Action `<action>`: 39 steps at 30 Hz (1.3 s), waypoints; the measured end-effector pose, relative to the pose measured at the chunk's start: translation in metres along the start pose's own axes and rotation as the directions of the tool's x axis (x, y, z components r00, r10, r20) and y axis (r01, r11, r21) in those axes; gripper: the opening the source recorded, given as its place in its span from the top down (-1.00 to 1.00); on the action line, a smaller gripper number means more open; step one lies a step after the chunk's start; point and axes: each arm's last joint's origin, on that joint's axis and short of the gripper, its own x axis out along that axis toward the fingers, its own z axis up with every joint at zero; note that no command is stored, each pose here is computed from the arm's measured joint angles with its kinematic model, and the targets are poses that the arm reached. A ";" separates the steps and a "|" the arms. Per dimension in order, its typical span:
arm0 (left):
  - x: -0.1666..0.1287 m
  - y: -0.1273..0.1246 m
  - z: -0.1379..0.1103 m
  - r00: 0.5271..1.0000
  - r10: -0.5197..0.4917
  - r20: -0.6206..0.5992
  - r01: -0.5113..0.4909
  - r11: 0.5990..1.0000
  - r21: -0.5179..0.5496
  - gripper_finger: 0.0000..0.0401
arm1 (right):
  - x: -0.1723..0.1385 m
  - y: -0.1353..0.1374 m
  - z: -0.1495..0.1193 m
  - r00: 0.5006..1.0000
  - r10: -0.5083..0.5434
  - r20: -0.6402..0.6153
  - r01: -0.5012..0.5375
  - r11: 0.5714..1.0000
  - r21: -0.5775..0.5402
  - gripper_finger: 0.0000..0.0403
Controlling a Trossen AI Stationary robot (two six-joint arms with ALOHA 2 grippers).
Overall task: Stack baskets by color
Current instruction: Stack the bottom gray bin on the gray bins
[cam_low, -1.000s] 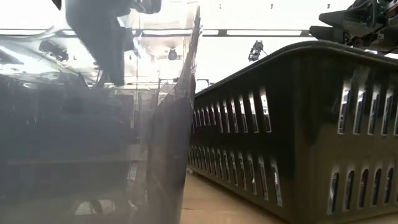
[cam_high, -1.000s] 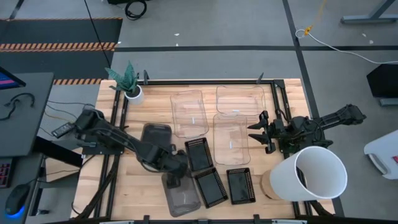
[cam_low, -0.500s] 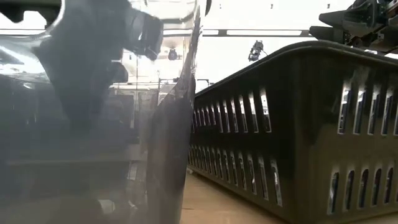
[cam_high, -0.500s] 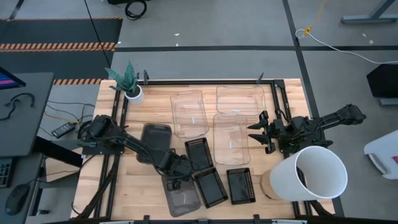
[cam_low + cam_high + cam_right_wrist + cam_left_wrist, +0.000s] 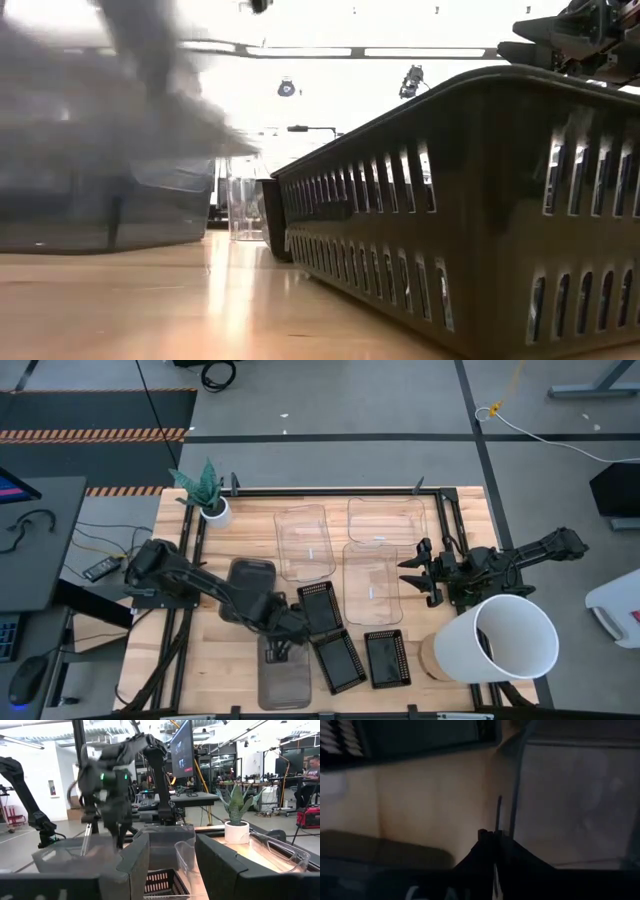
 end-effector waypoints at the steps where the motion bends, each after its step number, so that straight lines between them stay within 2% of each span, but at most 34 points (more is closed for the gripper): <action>1: -0.009 0.003 0.001 1.000 -0.002 0.011 0.002 1.000 0.013 0.98 | 0.000 0.000 0.000 1.000 0.000 -0.001 0.000 1.000 0.000 0.18; 6: -0.050 0.027 -0.001 1.000 0.024 0.015 -0.025 0.998 0.064 0.98 | 0.000 0.000 0.000 1.000 0.000 0.000 0.000 1.000 0.000 0.18; 10: -0.076 0.057 -0.014 0.994 0.104 -0.031 -0.101 0.991 0.085 0.98 | 0.000 0.000 0.000 1.000 0.000 0.000 0.000 1.000 0.000 0.18; 13: -0.095 0.081 -0.024 0.991 0.128 -0.048 -0.124 0.989 0.081 0.98 | 0.000 0.000 0.000 1.000 0.000 -0.001 0.000 1.000 0.000 0.18; 17: -0.120 0.111 -0.038 0.988 0.154 -0.033 -0.147 0.977 0.157 0.98 | 0.000 0.000 0.000 1.000 0.000 -0.001 0.000 1.000 0.000 0.18; 22: -0.140 0.144 -0.051 0.970 0.244 -0.020 -0.231 0.939 0.256 0.98 | 0.000 0.000 0.000 1.000 0.000 -0.001 0.000 1.000 0.000 0.18; 27: -0.141 0.172 -0.054 0.964 0.263 -0.041 -0.246 0.938 0.244 0.98 | 0.000 0.000 0.000 1.000 0.000 0.000 0.000 1.000 0.000 0.18; 31: -0.123 0.187 -0.059 0.960 0.259 -0.102 -0.227 0.941 0.252 0.98 | 0.000 0.000 0.000 1.000 0.000 0.000 0.000 1.000 0.000 0.18; 36: -0.098 0.196 -0.061 0.983 0.156 -0.101 -0.128 0.962 0.240 0.98 | 0.000 0.000 0.000 1.000 0.000 -0.001 0.000 1.000 0.000 0.18; 39: -0.086 0.198 -0.063 0.982 0.145 -0.118 -0.110 0.959 0.262 0.98 | 0.000 0.000 0.000 1.000 0.000 -0.001 0.000 1.000 0.000 0.18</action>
